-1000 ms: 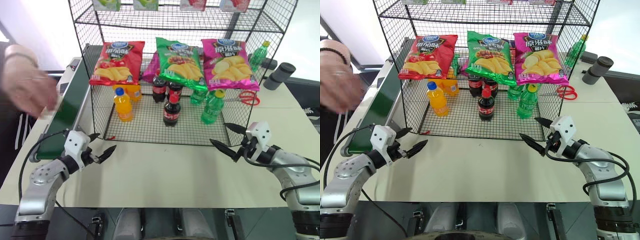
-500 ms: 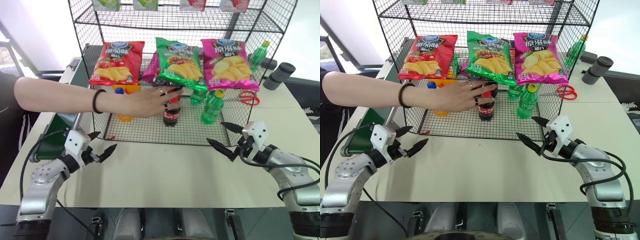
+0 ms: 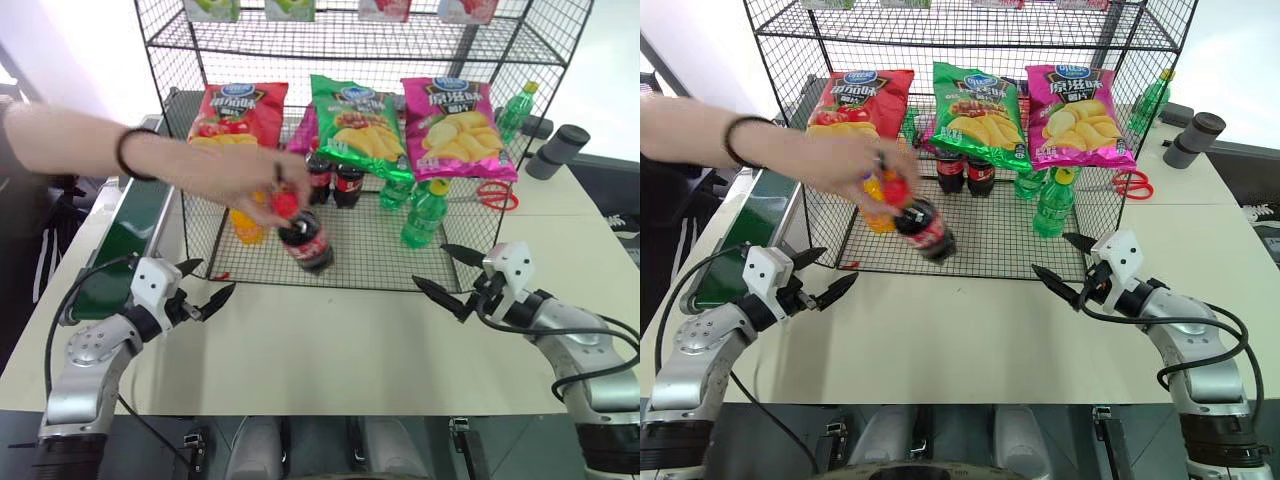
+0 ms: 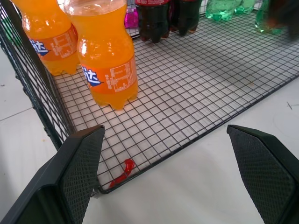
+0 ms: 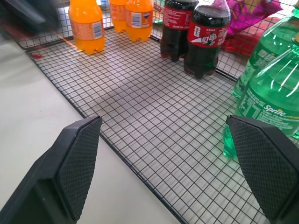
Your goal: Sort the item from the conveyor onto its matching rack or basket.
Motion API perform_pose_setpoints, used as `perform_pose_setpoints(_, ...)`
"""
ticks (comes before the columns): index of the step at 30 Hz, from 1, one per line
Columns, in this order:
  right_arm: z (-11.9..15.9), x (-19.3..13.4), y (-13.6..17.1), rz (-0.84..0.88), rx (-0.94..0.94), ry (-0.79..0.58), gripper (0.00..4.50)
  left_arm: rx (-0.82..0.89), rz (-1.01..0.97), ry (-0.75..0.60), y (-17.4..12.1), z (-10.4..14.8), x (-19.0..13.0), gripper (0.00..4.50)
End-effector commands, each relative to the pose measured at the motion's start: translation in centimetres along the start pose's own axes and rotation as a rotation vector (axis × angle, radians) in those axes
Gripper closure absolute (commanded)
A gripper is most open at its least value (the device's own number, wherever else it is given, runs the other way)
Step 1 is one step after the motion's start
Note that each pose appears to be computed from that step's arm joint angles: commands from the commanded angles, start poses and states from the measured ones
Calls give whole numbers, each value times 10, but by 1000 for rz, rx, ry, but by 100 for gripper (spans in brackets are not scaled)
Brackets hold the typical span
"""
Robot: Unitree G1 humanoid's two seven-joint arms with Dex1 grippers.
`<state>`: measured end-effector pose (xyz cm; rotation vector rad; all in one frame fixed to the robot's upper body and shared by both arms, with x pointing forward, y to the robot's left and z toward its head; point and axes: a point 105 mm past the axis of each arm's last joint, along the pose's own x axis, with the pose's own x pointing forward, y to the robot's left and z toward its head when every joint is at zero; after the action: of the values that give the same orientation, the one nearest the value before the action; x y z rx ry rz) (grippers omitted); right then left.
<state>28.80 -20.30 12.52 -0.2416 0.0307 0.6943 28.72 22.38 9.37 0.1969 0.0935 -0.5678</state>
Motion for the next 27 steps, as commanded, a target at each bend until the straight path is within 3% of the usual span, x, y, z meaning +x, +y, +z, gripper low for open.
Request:
perform_pose_setpoints(1, 8, -3, -9, -46, -31, -34, 6, 22, 6, -29, 1, 7, 0, 0)
perform_pose_setpoints(15, -2, -19, -16, -88, -17, -8, 6, 1, 44, -11, 5, 2, -10, 0)
perform_pose_setpoints(27, 2, -6, -7, -24, -6, -37, 6, -9, 128, -39, 21, 12, -23, 0)
